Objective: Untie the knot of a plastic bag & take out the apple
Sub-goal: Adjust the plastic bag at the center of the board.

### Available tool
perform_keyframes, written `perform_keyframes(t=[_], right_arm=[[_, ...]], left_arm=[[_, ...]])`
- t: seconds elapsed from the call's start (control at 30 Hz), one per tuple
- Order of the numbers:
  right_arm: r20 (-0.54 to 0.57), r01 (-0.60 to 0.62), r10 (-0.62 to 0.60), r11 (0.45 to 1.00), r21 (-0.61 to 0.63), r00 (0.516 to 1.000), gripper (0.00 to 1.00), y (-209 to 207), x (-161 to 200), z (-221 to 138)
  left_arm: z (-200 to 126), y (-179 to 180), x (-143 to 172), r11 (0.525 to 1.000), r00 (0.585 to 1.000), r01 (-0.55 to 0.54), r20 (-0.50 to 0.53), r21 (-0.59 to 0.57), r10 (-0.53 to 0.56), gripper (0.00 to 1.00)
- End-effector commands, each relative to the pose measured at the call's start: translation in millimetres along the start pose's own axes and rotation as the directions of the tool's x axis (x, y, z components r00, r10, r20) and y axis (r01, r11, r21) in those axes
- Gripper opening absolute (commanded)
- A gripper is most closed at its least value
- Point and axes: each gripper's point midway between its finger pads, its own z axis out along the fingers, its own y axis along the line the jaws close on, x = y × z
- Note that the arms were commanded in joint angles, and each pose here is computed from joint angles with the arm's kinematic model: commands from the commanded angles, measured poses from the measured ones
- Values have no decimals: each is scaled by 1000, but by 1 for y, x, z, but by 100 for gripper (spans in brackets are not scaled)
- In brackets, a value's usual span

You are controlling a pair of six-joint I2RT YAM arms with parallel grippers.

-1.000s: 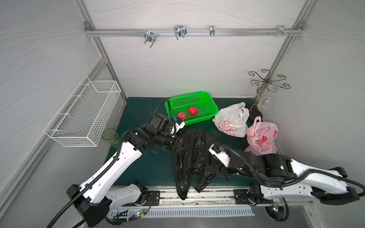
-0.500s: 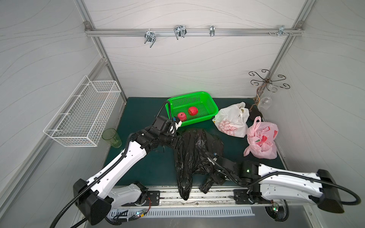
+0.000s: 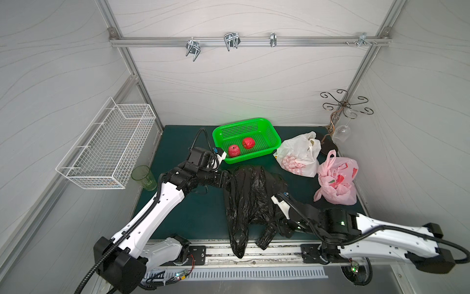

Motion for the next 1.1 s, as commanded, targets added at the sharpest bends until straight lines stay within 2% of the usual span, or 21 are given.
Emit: perform_keyframes(t=[0.0, 0.13, 0.23, 0.43, 0.73, 0.83, 0.97, 1.07], right_arm=[[-14, -35, 34, 999, -39, 999, 60, 21, -8, 24], [-70, -149, 145, 987, -58, 987, 67, 18, -2, 55], [-99, -246, 237, 965, -92, 966, 77, 8, 2, 74], [-165, -470, 442, 852, -231, 882, 79, -8, 9, 99], [-239, -566, 513, 749, -346, 825, 83, 6, 7, 120], [-258, -585, 525, 733, -347, 811, 83, 6, 9, 131], [-257, -590, 531, 720, -365, 808, 83, 7, 7, 140], [-240, -565, 514, 701, -436, 824, 82, 16, -7, 139]], left_arm=[[-7, -7, -11, 999, 998, -21, 51, 25, 19, 57], [-5, -3, -9, 1000, 999, -20, 44, 8, 19, 57], [-4, -3, -9, 1000, 999, -20, 36, 10, 19, 57], [-1, -5, -7, 1000, 1000, -13, 26, 25, 13, 57], [0, -5, -8, 999, 1000, -10, 23, 32, 9, 57], [1, -6, -7, 999, 1000, -9, 20, 35, 8, 57], [1, -6, -7, 999, 1000, -10, 19, 37, 9, 57], [1, -6, -7, 999, 1000, -9, 19, 37, 8, 57]])
